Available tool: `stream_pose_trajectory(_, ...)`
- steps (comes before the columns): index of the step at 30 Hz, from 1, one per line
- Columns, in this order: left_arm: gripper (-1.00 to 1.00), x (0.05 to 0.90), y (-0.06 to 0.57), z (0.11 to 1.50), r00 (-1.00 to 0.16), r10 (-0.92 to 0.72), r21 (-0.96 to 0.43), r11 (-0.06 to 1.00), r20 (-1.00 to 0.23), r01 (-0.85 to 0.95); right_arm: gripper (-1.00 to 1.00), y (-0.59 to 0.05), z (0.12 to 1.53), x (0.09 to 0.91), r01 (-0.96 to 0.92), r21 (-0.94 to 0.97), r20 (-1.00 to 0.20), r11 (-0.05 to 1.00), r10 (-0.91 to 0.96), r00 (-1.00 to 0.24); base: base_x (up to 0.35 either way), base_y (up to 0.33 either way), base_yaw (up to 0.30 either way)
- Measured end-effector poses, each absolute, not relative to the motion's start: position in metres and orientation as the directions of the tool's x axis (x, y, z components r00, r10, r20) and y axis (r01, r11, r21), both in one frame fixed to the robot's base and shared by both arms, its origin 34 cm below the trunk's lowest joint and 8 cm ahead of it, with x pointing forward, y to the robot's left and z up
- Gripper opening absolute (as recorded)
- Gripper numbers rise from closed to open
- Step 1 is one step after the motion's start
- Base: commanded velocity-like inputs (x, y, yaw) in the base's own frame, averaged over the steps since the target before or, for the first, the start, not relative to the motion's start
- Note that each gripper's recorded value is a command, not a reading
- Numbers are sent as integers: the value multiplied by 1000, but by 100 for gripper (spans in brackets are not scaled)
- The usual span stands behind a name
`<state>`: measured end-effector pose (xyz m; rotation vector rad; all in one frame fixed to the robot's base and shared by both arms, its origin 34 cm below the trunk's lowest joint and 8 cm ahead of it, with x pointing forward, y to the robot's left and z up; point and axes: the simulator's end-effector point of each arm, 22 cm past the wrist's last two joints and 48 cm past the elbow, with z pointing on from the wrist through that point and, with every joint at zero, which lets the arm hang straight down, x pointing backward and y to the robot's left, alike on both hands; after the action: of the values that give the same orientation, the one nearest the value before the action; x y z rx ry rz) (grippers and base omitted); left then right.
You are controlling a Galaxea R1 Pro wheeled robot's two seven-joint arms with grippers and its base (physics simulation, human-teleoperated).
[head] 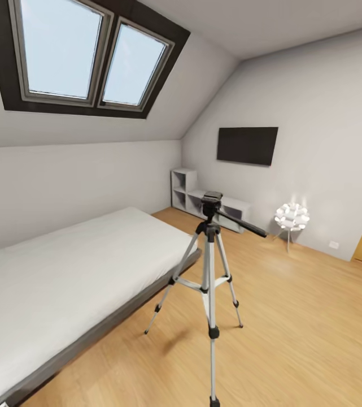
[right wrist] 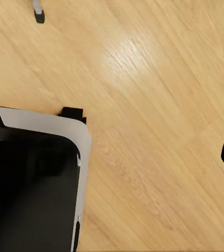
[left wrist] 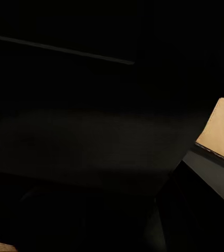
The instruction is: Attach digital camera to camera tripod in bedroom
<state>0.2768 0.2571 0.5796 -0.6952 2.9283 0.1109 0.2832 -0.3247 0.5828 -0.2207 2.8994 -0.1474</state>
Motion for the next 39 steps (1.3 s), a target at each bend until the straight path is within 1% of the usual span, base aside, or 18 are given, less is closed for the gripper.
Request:
stream_pose_trajectory(5,-100,277,257,580,-886,-442,41,891,-143,-451,100,-325,583,283,-138,-116,-219,984,-161,-962,279,213,0)
stream_pose_trajectory(11,-100,277,256,580,-886,-442,40,892,-142,-451,100,-324,583,283,-138,-116,-219,984,-160,-962,283,47,0)
stream_pose_trajectory(24,-100,277,256,579,-886,-442,41,891,-142,-451,100,-324,583,284,-136,-115,-221,984,-159,-962,29,2,-5)
stream_pose_trajectory(39,-100,280,256,580,-885,-442,37,892,-148,-451,100,-320,583,285,-134,-112,-221,985,-156,-963,0,0,-230)
